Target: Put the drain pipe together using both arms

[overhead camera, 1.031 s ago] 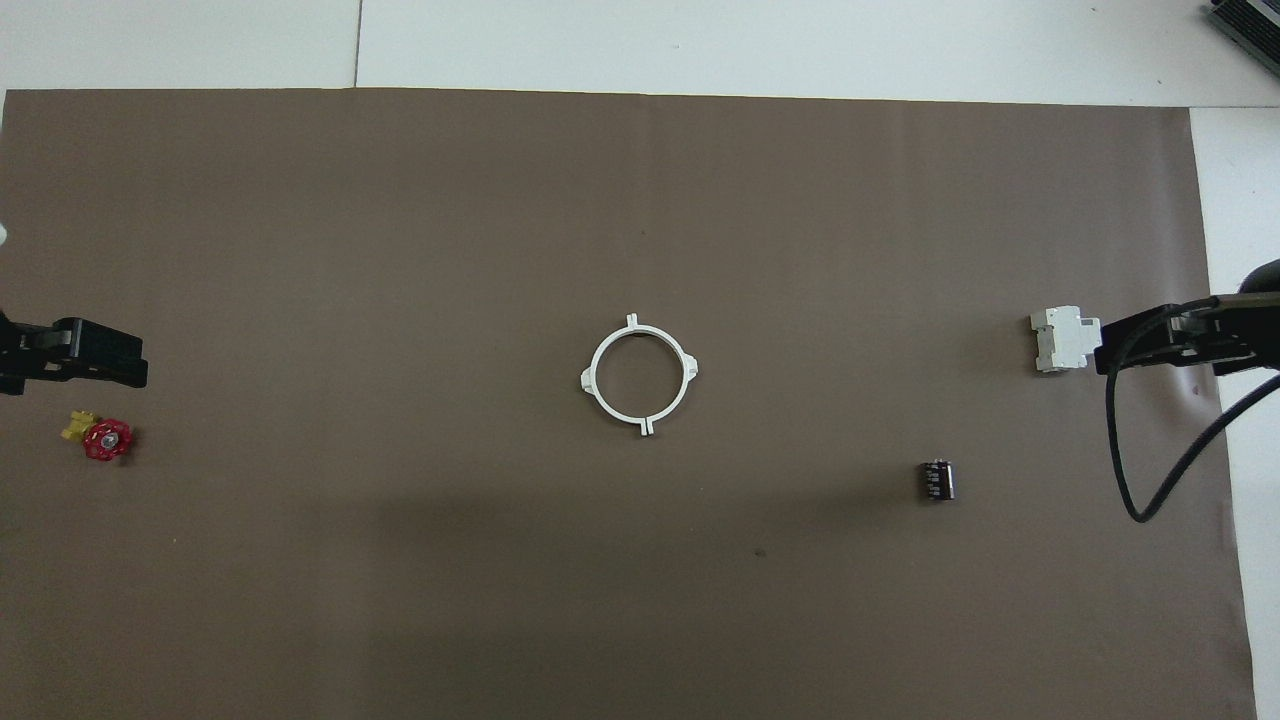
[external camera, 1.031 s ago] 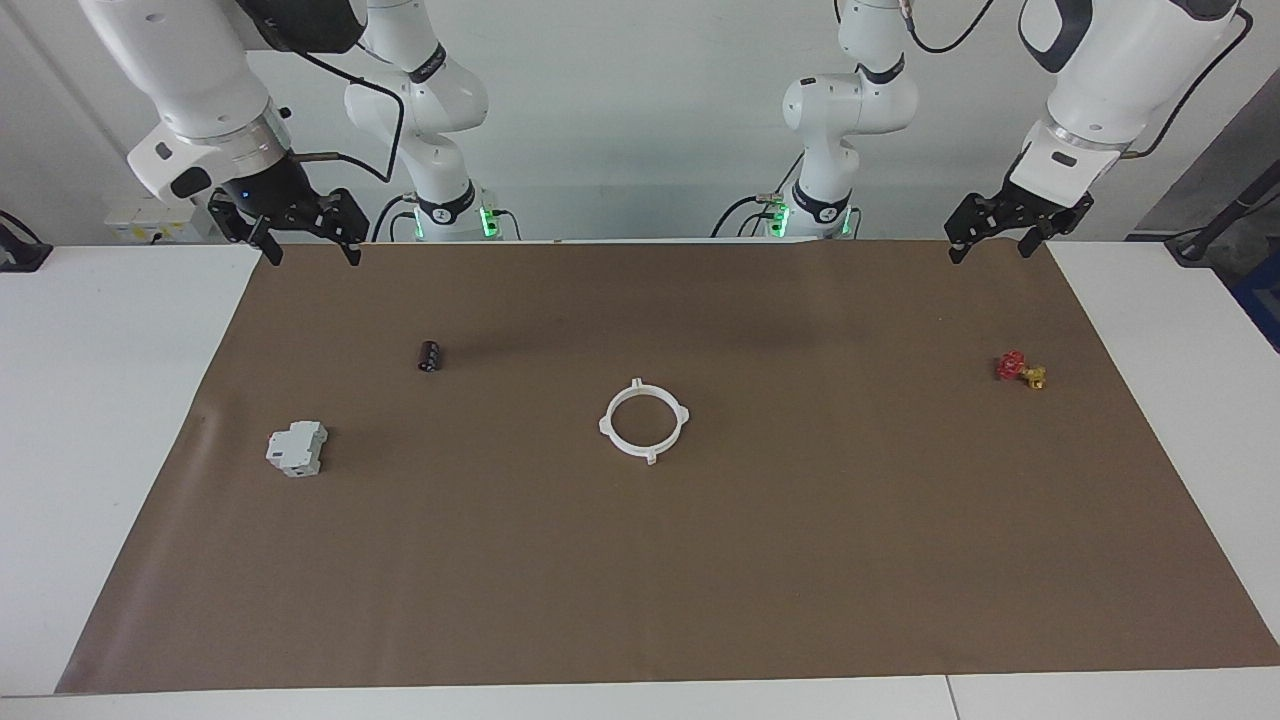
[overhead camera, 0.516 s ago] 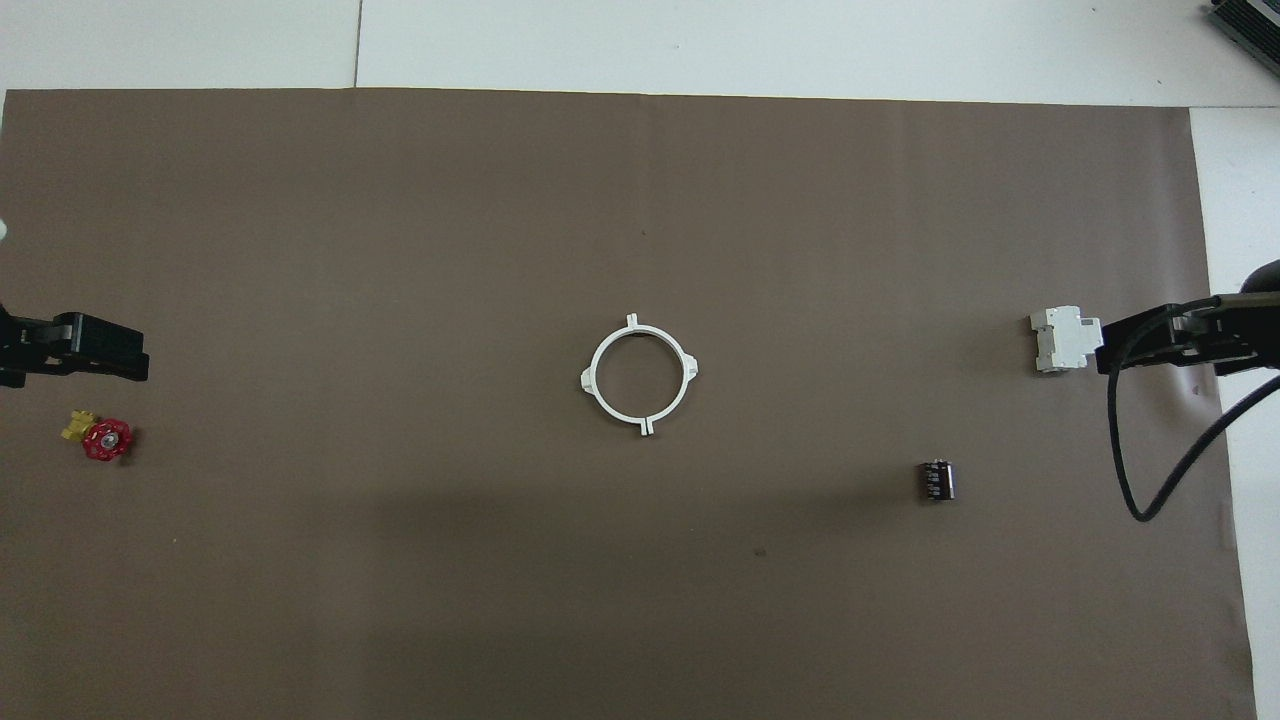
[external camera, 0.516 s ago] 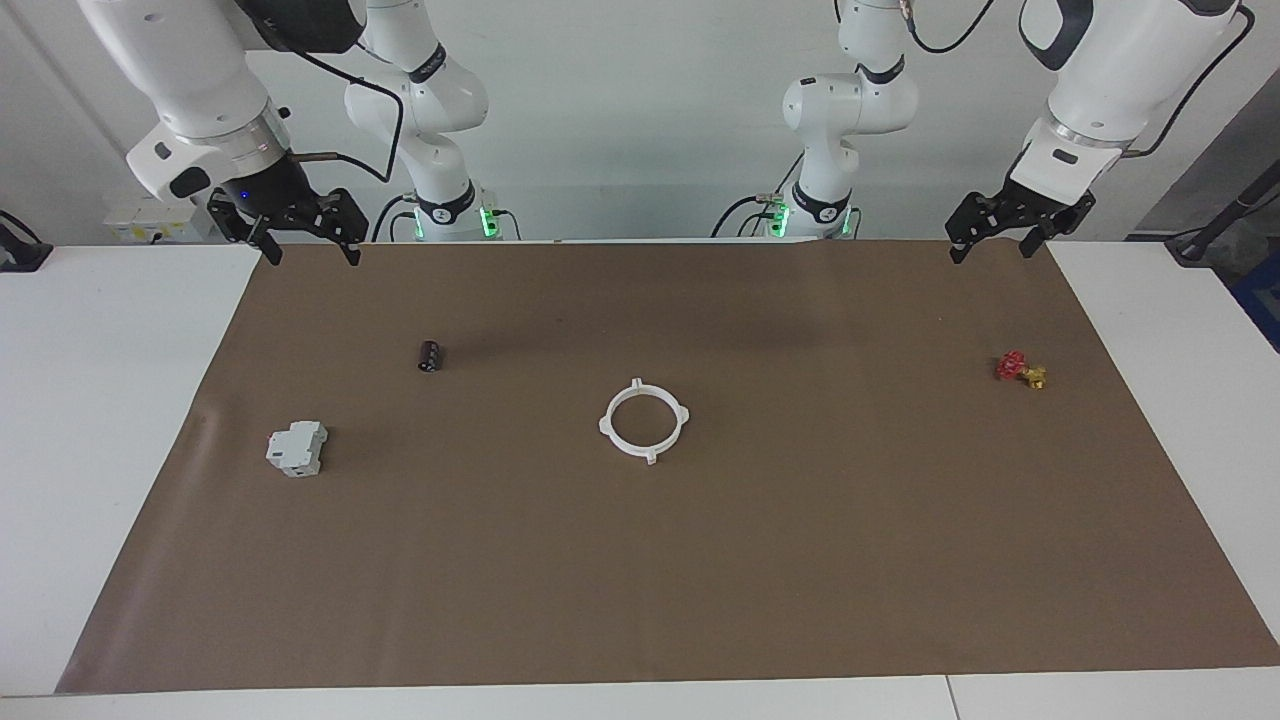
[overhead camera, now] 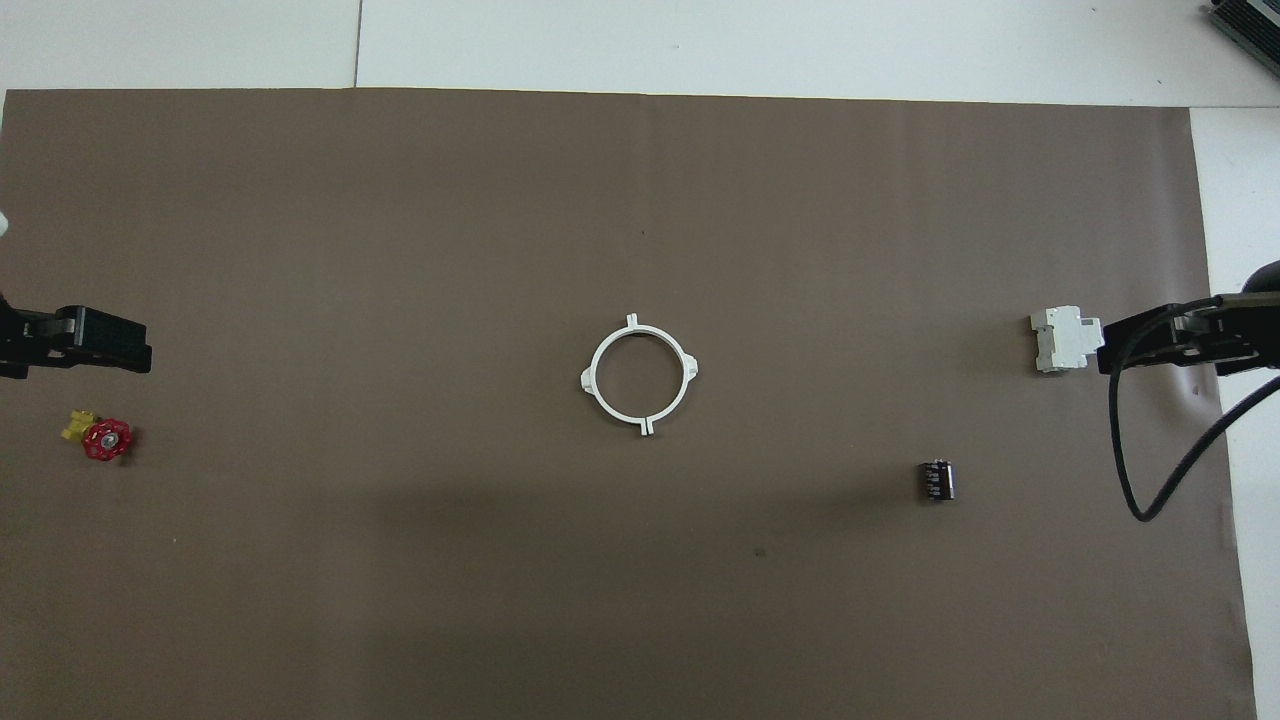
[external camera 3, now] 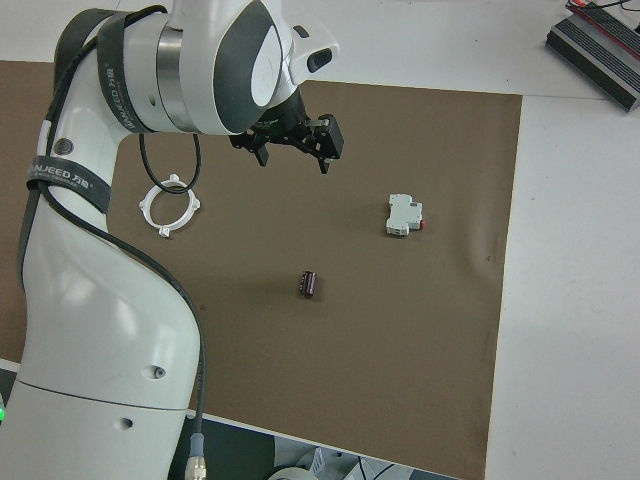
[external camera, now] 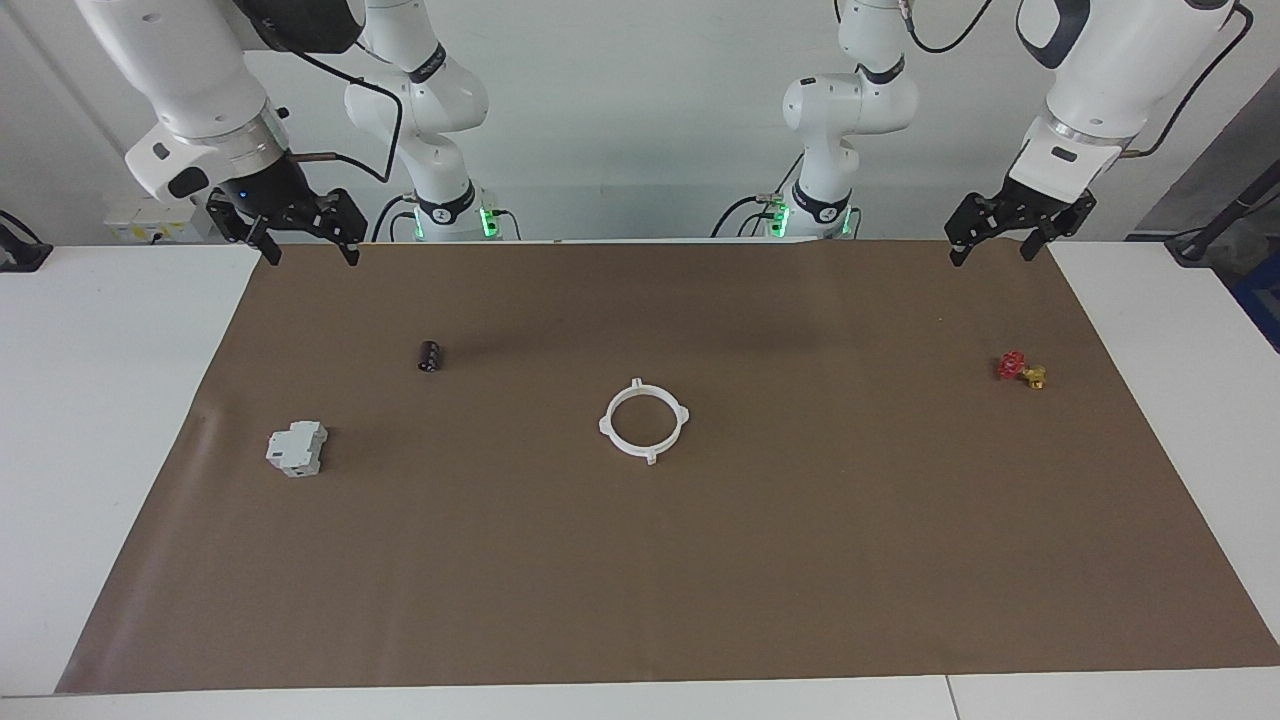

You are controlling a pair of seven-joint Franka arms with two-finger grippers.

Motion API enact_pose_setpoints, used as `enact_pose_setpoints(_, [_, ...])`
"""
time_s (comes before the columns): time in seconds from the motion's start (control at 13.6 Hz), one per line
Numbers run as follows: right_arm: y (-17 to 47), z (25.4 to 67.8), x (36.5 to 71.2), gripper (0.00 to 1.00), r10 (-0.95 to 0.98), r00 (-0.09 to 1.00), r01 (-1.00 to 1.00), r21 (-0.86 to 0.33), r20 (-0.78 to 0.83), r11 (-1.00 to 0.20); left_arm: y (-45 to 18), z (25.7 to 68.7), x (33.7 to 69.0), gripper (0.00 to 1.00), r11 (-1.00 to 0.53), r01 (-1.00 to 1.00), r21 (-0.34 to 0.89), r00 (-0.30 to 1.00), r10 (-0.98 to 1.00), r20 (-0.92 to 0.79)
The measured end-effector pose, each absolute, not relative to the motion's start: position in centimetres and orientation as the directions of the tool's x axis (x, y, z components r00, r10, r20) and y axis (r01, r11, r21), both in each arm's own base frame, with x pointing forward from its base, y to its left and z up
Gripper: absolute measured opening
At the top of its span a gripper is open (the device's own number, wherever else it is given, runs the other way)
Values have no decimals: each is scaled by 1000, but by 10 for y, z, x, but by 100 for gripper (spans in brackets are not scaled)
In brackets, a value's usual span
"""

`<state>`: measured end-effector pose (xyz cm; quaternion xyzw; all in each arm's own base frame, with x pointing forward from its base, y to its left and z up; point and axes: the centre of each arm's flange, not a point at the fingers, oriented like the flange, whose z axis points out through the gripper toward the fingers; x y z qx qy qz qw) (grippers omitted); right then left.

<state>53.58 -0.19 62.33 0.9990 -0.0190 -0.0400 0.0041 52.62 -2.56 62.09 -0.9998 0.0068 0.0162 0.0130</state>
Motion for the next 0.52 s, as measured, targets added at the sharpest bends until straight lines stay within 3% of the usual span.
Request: enact_pose_setpoints(0.52, [-2,623,536,100,-38,996,-38,10,-80,-999,-27,621,526,100,-1000,-17,-26,999,-16,-31])
